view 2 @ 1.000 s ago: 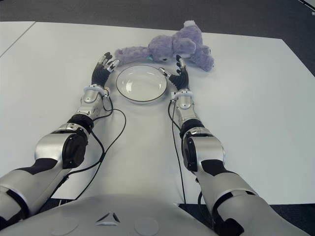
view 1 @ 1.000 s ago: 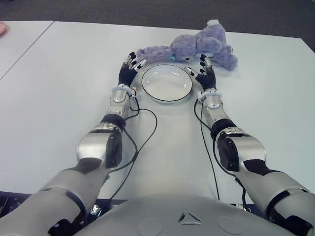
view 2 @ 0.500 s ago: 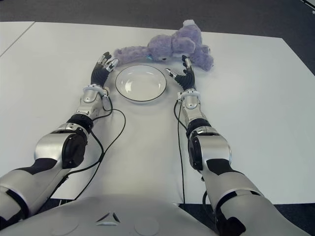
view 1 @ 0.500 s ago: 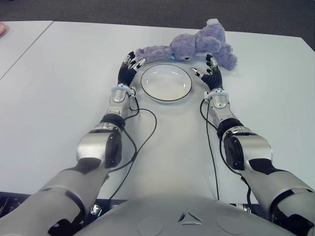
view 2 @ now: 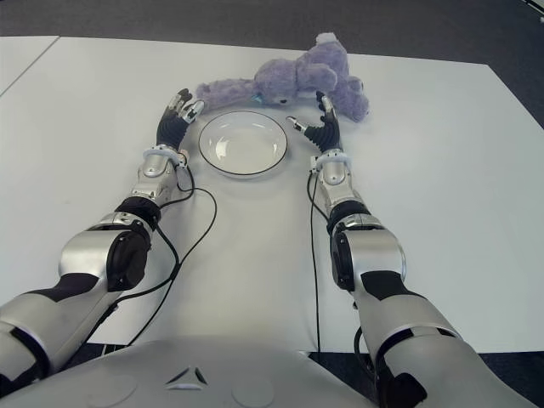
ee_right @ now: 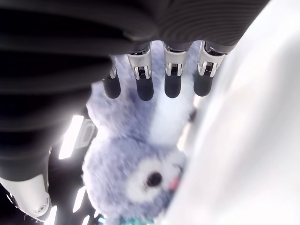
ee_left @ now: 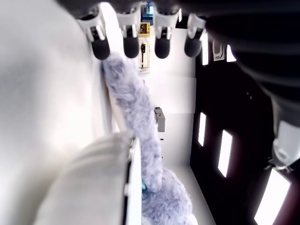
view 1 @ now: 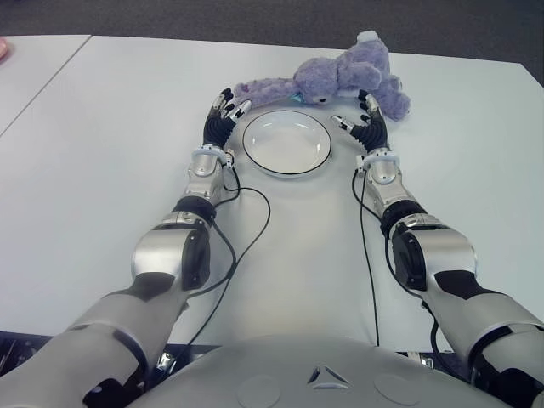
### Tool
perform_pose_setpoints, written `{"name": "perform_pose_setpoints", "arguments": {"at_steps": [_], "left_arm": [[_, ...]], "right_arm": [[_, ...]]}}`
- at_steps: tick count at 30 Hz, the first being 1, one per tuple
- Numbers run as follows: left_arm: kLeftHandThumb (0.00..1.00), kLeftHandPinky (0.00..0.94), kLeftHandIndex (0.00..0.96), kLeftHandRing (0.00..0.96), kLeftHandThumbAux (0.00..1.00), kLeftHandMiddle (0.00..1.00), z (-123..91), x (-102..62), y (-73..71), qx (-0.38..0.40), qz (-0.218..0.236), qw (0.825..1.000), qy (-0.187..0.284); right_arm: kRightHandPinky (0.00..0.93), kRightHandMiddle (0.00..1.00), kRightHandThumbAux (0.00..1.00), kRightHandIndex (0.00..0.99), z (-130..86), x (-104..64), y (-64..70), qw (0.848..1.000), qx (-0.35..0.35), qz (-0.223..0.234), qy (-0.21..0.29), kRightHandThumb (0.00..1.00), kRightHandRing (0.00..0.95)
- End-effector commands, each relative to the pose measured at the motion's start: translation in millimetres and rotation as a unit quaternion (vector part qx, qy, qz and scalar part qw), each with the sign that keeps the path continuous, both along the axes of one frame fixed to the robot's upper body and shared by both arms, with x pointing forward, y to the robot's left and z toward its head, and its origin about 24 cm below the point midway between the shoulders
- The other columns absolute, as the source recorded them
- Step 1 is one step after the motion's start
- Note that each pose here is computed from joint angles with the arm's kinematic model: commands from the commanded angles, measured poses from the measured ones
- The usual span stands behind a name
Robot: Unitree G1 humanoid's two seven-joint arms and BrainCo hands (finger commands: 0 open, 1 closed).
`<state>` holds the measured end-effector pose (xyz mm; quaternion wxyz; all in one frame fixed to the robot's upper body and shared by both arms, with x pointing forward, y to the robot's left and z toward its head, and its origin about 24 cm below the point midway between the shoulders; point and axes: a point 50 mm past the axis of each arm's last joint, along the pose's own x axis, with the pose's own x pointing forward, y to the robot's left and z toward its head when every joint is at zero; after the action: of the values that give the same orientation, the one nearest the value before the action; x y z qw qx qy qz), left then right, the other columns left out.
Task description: Put the doll into the plate.
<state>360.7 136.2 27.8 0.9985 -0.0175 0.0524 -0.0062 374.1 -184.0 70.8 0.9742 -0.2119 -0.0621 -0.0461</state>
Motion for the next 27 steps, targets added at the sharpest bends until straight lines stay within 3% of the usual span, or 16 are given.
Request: {"name": "perform_pose_setpoints", "arguments": {"at_steps": [1,21,27], "left_arm": [[0.000,0.000,0.000,0.000,0.545,0.000,-104,-77.5,-2.0,-0.018,-0.003,0.970,0.243],[0.000,0.000,0.000,0.000,0.521,0.000,-103,-76.3,-3.7,-0.018,-0.003,0.969,0.246],[0.000,0.000,0.000,0.000,0.528,0.000,-102,-75.0,-4.5,-0.019,-0.003,0.969,0.245]], "right_arm": [[0.011,0.096,0.635,0.074,12,5.6,-2.6,1.000,-0.028,0.002,-0.012,0.078,0.060],[0.069,0.117,0.660,0.085,30,12.6,-21.2,0.996,-0.086,0.007,-0.007,0.180,0.095],[0.062,0.111,0.650,0.090,53,19.5,-29.2,0.994,-0.105,0.010,-0.025,0.181,0.086]]}}
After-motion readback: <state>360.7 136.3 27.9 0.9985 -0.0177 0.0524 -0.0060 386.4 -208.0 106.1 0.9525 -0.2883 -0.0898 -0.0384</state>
